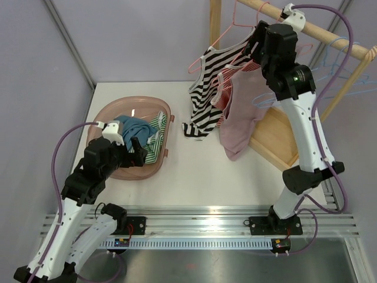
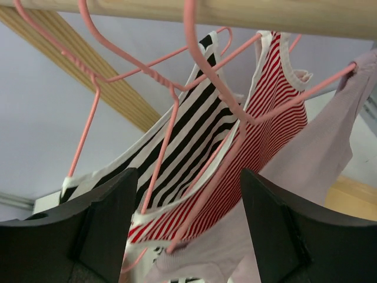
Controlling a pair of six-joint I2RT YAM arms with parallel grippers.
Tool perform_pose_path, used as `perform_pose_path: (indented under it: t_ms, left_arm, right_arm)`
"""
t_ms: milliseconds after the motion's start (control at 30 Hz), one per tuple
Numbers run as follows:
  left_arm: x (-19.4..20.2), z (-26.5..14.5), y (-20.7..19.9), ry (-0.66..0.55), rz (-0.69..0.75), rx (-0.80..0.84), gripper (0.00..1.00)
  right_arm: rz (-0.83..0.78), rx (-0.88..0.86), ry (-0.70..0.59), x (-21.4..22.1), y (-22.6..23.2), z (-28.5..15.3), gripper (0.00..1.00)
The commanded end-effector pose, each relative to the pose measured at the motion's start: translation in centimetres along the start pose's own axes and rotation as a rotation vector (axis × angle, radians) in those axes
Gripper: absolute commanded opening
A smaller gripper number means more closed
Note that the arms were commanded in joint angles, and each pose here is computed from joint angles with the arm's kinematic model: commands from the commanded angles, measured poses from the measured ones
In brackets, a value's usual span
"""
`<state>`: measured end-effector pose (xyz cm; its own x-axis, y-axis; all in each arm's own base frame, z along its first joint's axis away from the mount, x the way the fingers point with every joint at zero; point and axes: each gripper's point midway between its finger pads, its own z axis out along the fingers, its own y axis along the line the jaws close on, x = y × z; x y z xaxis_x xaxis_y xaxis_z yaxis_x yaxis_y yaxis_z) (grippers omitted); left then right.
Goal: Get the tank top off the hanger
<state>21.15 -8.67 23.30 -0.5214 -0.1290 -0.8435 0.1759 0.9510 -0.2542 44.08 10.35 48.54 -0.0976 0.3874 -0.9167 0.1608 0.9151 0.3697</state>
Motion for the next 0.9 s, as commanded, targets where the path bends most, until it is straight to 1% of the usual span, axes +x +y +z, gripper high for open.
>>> perform_pose_path:
  t_ms: [0, 133, 200, 233, 267, 367, 400, 500, 567, 600, 667, 867]
  left_arm:
    - [-0.4, 0.5, -0.5, -0.023, 0.01, 0.018, 0.99]
    - [-0.3, 0.5, -0.8, -0.018, 0.015, 0.028, 0.99]
    - [-0.3, 0.5, -1.0, -0.016, 0.017, 0.036, 0.99]
    - [-0.2, 0.5, -1.0, -0.013, 0.018, 0.038, 0.99]
    - [-0.2, 0.6, -1.1, -0.01, 0.02, 0.042, 0.99]
    - [-0.3, 0.5, -1.2, -0.015, 0.021, 0.047, 0.99]
    - [-0.2, 0.4, -1.2, -0.017, 0.022, 0.048, 0.99]
    - [-0.2, 0.4, -1.4, -0.017, 0.025, 0.056, 0.99]
    - [-0.1, 0.4, -1.4, -0.012, 0.026, 0.057, 0.99]
    - [-0.1, 0.5, -1.4, -0.011, 0.027, 0.057, 0.99]
    - [0.0, 0.5, -1.5, -0.009, 0.026, 0.061, 0.99]
    - [0.1, 0.5, -1.6, -0.005, 0.029, 0.064, 0.99]
  right_arm:
    - [-0.091, 0.138, -0.059, -1.1, -1.4, 0.7, 0.77]
    - [-0.15, 0.243, -0.07, -0.4, -2.9, 1.4, 0.77]
    - [-0.148, 0.265, -0.097, -0.7, -3.3, 1.3, 0.74]
    - [-0.159, 0.273, -0.091, 0.0, -3.7, 1.4, 0.71]
    - [-0.15, 0.267, -0.116, -0.4, -3.5, 1.6, 0.6]
    - [-0.173, 0.274, -0.109, 0.4, -3.8, 1.9, 0.29]
    - [-0.173, 0.271, -0.104, 0.6, -3.7, 2.0, 0.17]
    - [-0.166, 0.266, -0.091, 1.1, -3.8, 1.9, 0.16]
    - [-0.147, 0.263, -0.104, 0.6, -3.8, 1.4, 0.1]
    - [-0.137, 0.262, -0.109, 0.4, -4.0, 1.0, 0.04]
    - [-0.111, 0.247, -0.127, -0.2, -3.8, 0.6, 0.0]
    - [-0.027, 0.205, -0.193, -3.0, -3.6, -1.7, 0.0]
